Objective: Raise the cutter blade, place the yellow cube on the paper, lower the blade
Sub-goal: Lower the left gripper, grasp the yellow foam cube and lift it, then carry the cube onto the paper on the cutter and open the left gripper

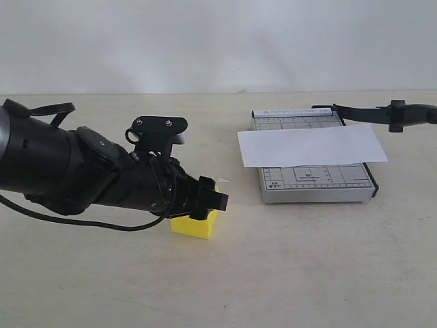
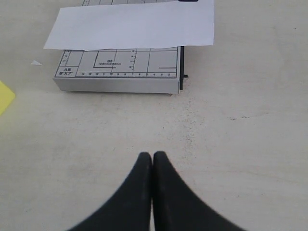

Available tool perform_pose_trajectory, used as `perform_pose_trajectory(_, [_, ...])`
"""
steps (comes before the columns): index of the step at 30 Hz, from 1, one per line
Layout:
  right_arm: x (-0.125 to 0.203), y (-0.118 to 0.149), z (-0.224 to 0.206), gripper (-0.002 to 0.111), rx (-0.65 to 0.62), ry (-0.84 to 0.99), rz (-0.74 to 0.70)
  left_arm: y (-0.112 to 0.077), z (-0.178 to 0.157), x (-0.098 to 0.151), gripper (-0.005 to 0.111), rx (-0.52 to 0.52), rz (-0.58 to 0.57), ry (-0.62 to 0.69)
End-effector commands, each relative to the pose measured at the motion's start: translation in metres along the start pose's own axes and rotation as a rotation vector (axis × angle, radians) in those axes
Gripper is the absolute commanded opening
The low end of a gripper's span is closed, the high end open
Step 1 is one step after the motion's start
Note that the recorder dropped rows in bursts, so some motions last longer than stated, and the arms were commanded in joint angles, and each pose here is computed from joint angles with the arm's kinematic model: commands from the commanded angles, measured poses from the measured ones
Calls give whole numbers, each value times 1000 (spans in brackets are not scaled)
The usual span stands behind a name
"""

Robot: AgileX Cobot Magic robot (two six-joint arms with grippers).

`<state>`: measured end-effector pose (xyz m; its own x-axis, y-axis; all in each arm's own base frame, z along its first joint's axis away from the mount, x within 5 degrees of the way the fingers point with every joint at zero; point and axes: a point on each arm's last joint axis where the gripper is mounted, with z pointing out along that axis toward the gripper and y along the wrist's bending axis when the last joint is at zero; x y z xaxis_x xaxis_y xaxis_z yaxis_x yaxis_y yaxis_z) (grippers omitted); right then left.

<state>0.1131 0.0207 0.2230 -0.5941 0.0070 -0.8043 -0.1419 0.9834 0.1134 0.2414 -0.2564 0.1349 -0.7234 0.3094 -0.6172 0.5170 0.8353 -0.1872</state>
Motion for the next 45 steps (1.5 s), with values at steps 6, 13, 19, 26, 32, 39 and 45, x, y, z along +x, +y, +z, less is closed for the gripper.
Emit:
perform_pose_trajectory(6, [-2,0,0,0,0,-11,-6,-2,2,6,66,33,43,38])
perform_pose_trajectory(13, [-2,0,0,0,0,-11,-6,-4,2,7,72,53,44,52])
perform_pose_trajectory(19, [-2,0,0,0,0,-11,-6,-4,2,7,64,51,44,50])
perform_pose_trajectory(26, [-2,0,0,0,0,-11,-6,3,3,3,38,-15,56,6])
perform_pose_trajectory(32, [-2,0,0,0,0,-11,-6,3,-2,-2,4,-19,165,-20])
perform_pose_trajectory(39, [-2,0,0,0,0,-11,-6,1,-26,-21,4,-42,163,-134])
perform_pose_trajectory(45, [-3,0,0,0,0,-13,-6,-1,-52,-37,4,-42,155,-230])
